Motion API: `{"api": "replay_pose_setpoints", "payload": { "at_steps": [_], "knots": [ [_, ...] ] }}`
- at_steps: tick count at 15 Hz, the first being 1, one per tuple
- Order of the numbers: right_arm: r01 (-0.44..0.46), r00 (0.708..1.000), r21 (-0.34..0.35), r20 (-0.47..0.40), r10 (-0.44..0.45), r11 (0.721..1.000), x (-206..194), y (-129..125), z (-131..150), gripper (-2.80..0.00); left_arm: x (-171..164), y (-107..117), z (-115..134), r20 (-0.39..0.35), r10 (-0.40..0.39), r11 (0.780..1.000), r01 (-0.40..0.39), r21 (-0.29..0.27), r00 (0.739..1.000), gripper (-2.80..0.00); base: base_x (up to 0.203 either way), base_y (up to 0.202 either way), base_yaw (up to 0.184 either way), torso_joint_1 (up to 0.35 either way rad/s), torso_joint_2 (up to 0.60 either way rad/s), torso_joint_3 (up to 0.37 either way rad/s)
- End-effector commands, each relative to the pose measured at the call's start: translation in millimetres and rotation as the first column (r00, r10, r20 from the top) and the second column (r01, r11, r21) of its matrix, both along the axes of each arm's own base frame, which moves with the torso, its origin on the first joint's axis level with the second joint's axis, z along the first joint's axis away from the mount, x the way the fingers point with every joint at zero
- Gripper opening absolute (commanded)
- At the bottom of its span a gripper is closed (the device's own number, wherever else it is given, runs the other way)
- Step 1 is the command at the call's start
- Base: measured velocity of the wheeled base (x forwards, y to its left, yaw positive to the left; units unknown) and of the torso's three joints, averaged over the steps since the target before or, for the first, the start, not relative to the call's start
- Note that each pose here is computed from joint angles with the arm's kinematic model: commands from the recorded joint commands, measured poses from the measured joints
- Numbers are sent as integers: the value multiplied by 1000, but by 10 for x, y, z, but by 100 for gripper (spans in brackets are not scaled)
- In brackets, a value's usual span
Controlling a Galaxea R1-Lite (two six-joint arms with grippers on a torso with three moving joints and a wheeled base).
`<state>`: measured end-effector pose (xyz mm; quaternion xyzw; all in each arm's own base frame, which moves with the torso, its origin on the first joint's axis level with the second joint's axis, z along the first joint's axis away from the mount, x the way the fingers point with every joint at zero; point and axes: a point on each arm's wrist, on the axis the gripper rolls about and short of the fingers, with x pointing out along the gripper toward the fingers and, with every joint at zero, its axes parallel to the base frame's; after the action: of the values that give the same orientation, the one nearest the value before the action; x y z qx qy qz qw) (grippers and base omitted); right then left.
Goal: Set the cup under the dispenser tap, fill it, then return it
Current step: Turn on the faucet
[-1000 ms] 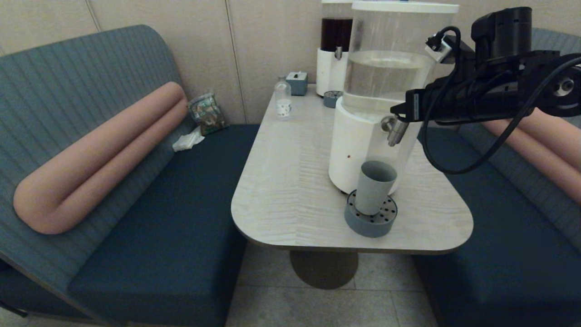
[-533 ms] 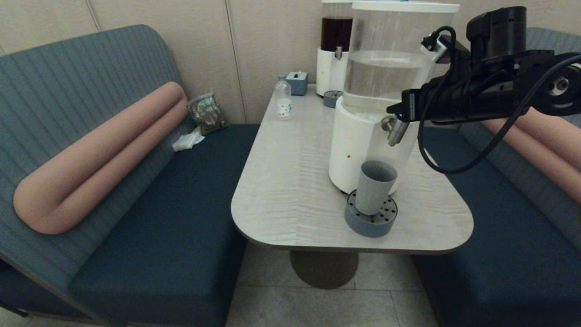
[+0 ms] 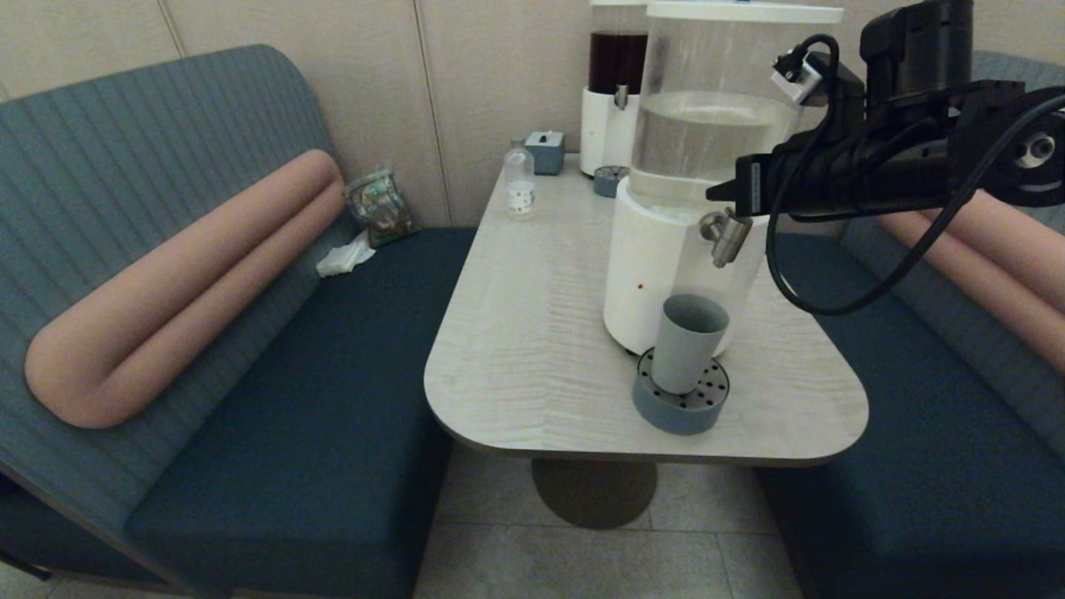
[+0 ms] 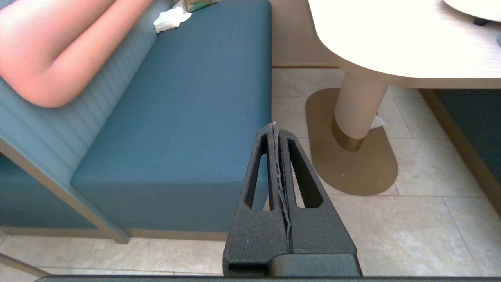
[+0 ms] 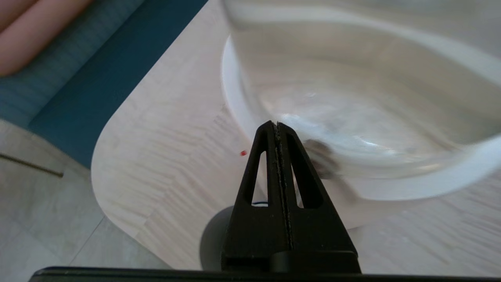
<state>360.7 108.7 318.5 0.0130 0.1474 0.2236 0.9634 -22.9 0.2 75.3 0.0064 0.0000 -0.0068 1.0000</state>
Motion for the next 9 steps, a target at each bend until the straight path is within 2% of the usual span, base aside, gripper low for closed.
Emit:
{"api": "replay_pose_setpoints", "payload": {
  "at_steps": [1,6,9],
  "knots": [
    [0,1000,5,21,-1,1000,-61,-17,76,-280,0,0,0,0,0,1000,0,0,1000,-280,0,0,0,0,0,0],
    [18,998,-7,53,-18,1000,-145,-93,192,-280,0,0,0,0,0,1000,0,0,1000,-280,0,0,0,0,0,0],
    [94,995,-106,49,-90,990,-134,-122,194,-280,0,0,0,0,-2,1000,2,0,1000,-280,0,0,0,0,0,0]
  ]
}}
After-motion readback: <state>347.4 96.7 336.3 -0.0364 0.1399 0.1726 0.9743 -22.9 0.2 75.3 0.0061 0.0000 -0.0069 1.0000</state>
